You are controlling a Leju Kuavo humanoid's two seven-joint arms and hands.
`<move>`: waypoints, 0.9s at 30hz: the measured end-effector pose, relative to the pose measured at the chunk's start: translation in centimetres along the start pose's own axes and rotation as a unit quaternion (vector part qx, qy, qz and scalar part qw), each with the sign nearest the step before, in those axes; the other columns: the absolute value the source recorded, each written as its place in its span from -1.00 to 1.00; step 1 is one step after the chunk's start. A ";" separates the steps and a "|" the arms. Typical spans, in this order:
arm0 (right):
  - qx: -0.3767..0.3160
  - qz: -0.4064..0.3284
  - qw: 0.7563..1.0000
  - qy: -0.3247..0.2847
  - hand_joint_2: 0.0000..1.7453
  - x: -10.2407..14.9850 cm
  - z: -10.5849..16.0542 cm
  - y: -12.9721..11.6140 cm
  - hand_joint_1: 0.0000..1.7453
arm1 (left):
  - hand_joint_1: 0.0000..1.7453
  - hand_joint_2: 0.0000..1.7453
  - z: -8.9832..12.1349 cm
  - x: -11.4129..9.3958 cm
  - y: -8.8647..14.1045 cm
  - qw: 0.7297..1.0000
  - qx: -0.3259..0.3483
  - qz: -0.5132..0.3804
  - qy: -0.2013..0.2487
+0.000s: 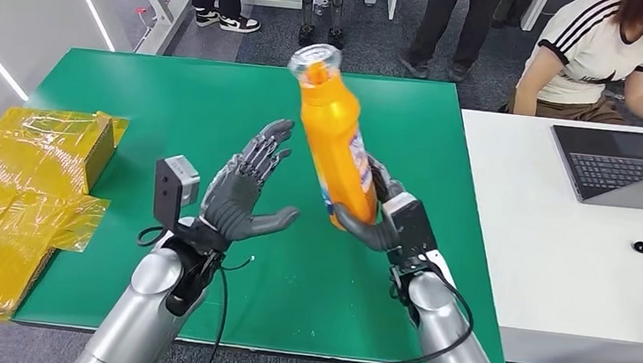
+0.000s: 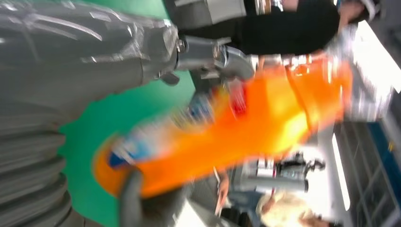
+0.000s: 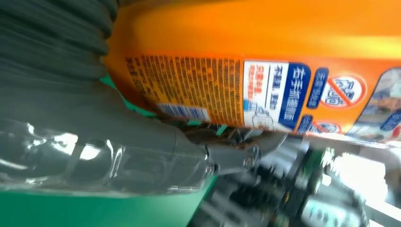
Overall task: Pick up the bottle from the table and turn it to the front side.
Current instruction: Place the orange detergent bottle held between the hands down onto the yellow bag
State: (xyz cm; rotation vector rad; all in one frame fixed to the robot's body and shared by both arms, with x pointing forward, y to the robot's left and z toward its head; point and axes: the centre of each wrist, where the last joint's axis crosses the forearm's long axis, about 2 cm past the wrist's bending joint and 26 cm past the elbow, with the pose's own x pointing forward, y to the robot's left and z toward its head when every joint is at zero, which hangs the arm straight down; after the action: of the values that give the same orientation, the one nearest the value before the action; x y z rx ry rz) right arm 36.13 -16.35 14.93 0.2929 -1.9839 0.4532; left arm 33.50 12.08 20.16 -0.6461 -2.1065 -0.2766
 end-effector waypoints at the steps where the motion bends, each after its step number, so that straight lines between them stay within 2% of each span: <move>1: 0.006 0.002 1.000 0.001 1.00 0.2 -0.7 0.6 1.00 | -1.00 1.00 -0.6 0.1 0.0 1.000 -0.006 0.001 -0.001; 5: 0.030 0.044 0.999 0.003 1.00 0.9 -2.6 2.2 1.00 | -1.00 1.00 -2.3 0.4 0.6 1.000 -0.015 0.000 0.000; 9: 0.056 0.064 0.996 0.001 1.00 1.5 -3.5 3.6 1.00 | -1.00 1.00 -3.7 0.7 1.4 1.000 -0.017 -0.004 0.000; 17: 0.102 0.097 0.990 -0.002 1.00 1.6 -3.2 5.4 1.00 | -1.00 1.00 -4.8 0.3 4.0 1.000 0.000 -0.012 0.023; 25: 0.093 0.122 0.988 0.029 1.00 1.2 -2.0 5.6 1.00 | -1.00 1.00 -5.0 -1.1 7.4 0.995 0.029 -0.055 0.075; 26: 0.093 0.123 0.988 0.032 1.00 1.1 -1.8 5.6 1.00 | -0.88 1.00 -4.9 -1.2 7.6 0.995 0.030 -0.056 0.080; 27: 0.093 0.125 0.987 0.035 1.00 1.1 -1.6 5.6 1.00 | -0.38 1.00 -4.8 -1.3 7.8 0.994 0.030 -0.056 0.085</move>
State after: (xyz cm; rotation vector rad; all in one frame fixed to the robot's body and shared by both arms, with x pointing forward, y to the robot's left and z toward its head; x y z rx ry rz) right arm 34.78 -10.65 15.48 0.1423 -1.9197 0.8016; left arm 41.69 16.12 21.52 -0.4546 -1.9816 -0.3191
